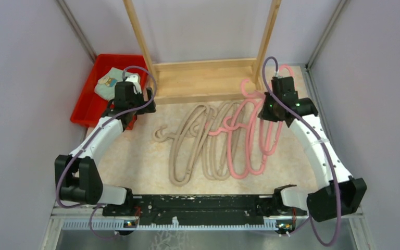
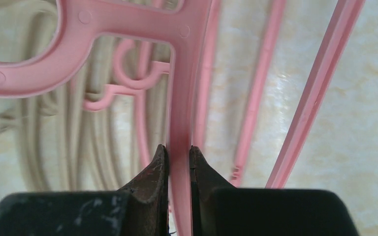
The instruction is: Organize the hangers
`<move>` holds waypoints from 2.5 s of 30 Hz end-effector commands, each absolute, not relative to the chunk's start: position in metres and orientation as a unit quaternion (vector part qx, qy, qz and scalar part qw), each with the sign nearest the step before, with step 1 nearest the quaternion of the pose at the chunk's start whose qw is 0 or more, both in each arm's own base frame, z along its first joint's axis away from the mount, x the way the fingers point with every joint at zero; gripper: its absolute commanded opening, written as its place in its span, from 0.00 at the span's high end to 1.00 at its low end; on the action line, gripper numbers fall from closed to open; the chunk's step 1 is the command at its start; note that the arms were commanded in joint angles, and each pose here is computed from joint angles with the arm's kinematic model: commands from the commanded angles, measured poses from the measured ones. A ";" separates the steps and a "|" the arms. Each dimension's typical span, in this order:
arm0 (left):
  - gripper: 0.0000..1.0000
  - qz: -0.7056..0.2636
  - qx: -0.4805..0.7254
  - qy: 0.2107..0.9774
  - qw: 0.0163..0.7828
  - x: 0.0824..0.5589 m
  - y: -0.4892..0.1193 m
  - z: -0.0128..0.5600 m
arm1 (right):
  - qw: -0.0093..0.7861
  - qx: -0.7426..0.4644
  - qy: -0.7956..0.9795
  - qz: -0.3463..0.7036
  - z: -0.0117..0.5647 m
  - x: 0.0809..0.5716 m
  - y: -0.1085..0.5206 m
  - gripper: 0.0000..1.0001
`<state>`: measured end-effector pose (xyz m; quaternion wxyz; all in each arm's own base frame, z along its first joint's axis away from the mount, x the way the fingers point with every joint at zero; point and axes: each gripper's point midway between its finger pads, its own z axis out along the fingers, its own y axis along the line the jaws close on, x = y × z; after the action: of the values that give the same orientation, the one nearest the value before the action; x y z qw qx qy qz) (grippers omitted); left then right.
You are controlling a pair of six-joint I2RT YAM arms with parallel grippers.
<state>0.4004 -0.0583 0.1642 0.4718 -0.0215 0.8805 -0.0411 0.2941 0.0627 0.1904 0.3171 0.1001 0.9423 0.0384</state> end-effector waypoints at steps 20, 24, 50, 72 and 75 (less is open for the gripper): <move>0.00 -0.032 -0.014 0.864 0.503 0.407 -0.057 0.193 | 0.455 -0.047 0.761 0.459 0.471 0.351 0.216 1.00; 0.00 -0.020 -0.013 0.864 0.503 0.406 -0.053 0.193 | 0.493 -0.046 0.722 0.484 0.505 0.387 0.227 1.00; 0.00 0.034 -0.018 0.874 0.485 0.382 -0.031 0.170 | 0.466 0.149 0.650 0.581 0.530 0.497 0.240 1.00; 0.00 0.047 -0.015 0.878 0.475 0.386 -0.027 0.162 | 0.399 0.177 0.664 0.607 0.490 0.519 0.228 0.64; 0.00 0.044 -0.019 0.877 0.479 0.388 -0.028 0.165 | 0.435 0.160 0.670 0.581 0.498 0.505 0.217 0.39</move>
<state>0.3845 -0.0266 0.1602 0.4737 -0.0190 0.8794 0.0429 0.5355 0.2323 0.4593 0.3752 0.2044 0.6818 0.5939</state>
